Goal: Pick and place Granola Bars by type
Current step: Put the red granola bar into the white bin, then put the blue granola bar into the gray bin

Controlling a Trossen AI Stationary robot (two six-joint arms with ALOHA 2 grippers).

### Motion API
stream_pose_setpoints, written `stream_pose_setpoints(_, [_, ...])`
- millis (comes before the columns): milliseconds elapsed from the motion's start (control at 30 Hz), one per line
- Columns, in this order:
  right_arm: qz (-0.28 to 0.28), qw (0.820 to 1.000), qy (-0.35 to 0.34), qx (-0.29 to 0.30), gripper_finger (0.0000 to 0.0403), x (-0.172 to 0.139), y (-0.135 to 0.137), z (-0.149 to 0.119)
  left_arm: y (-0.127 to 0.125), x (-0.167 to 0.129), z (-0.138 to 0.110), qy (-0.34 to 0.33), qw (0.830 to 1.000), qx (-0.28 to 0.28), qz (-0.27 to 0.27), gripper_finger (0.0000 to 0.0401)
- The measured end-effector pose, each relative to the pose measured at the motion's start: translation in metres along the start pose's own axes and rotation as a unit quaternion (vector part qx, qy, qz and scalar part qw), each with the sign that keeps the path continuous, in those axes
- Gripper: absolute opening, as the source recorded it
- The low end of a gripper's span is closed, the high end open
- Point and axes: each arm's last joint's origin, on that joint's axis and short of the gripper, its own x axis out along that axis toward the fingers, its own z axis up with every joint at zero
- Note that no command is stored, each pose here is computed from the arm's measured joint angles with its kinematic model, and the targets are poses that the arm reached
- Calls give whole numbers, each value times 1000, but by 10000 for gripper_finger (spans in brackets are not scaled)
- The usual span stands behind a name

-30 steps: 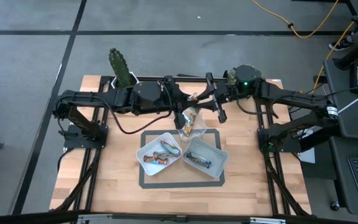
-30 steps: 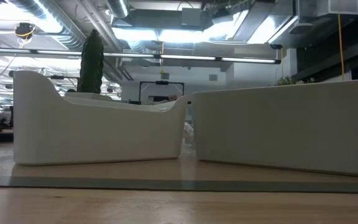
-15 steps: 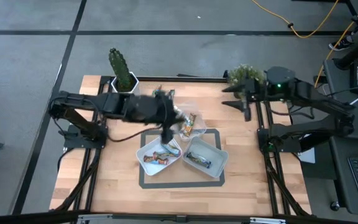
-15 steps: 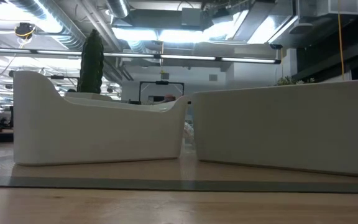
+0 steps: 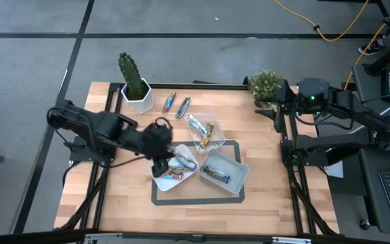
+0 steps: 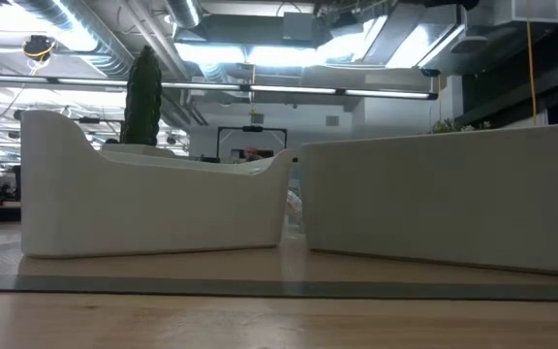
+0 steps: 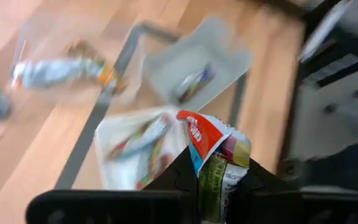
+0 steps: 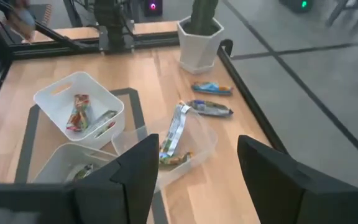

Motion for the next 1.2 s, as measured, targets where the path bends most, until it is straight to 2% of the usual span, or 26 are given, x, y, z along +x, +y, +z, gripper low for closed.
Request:
stream_pose_setpoints(133, [1,1000,12,-12,219,8,0,1,2,38,-14,45,998,1,36,30])
stream_pose_setpoints(267, [3,1000,23,-15,219,15,1,1,10,79,-31,76,996,-34,14,27])
stream_pose_setpoints(400, [12,999,34,-23,219,22,1,2,17,101,-45,86,994,-71,15,30])
stream_pose_setpoints(567, [22,999,41,-26,219,27,2,2,24,111,-57,103,990,-95,35,36])
stream_pose_setpoints(800, [23,998,46,-26,219,30,2,2,24,113,-61,130,986,-104,14,47])
stream_pose_setpoints(900, [23,998,45,-26,219,29,2,2,24,113,-61,134,985,-104,12,72])
stream_pose_setpoints(1200, [23,998,45,-26,219,29,2,2,23,112,-60,138,984,-109,6,184])
